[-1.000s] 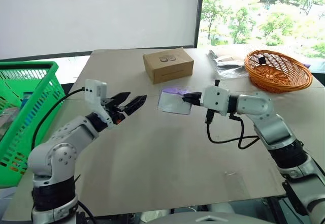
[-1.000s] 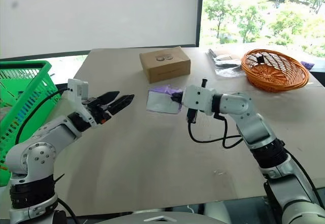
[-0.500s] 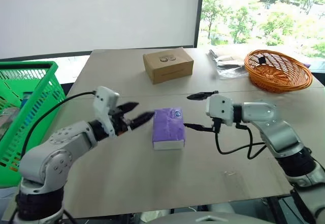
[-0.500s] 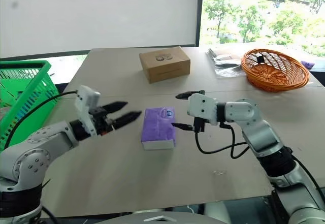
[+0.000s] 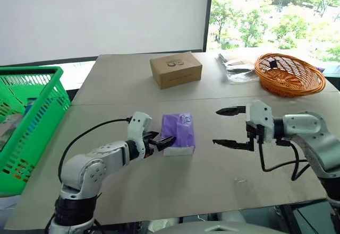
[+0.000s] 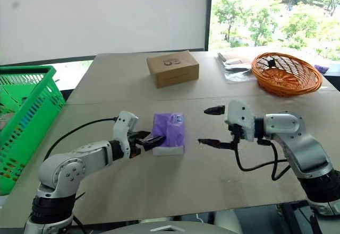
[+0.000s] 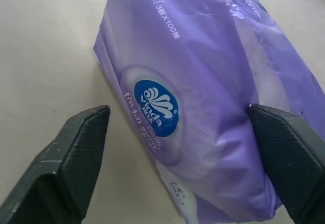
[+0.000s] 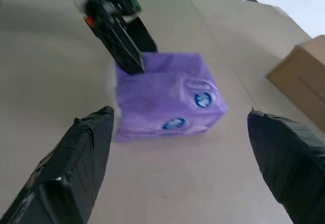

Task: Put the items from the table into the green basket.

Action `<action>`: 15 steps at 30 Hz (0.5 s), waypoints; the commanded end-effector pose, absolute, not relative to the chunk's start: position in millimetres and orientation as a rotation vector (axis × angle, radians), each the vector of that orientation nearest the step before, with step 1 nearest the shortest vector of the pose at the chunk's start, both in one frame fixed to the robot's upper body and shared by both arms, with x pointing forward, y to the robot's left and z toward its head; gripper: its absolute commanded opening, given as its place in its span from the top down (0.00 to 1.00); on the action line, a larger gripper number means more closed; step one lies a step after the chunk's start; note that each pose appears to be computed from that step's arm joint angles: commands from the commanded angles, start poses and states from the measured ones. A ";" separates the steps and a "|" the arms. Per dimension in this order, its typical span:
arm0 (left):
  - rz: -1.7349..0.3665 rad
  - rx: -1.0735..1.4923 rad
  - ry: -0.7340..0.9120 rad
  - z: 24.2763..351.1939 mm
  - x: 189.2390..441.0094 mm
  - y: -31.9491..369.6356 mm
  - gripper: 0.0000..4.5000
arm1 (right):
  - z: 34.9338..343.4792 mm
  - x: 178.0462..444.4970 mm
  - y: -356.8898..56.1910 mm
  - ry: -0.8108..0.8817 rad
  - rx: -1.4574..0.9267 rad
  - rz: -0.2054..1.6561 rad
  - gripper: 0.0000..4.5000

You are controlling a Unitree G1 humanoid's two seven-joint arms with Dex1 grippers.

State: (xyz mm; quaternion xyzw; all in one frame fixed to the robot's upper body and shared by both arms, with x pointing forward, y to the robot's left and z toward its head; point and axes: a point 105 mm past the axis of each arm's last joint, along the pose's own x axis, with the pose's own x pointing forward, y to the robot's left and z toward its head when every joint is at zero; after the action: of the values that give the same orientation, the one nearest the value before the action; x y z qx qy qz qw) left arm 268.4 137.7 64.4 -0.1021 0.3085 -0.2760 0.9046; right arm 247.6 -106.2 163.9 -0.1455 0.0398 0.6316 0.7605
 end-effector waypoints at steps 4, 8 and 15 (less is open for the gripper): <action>-0.515 -0.207 0.740 36.4 260.8 139.5 0.70 | 173.6 243.2 -115.4 0.152 -0.233 1.358 0.00; -0.493 -0.199 0.731 35.8 263.7 143.4 0.96 | 175.4 245.2 -114.2 0.147 -0.225 1.352 0.00; -0.405 -0.209 0.503 72.6 294.4 157.7 0.96 | 186.2 249.7 -109.1 0.098 -0.207 1.363 0.00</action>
State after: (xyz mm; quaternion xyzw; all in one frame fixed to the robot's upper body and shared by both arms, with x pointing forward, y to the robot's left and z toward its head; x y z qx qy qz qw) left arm 279.6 139.6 62.3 -0.1225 0.2771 -0.2450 0.9210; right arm 248.1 -109.9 172.6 -0.0916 0.0715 0.6285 0.7690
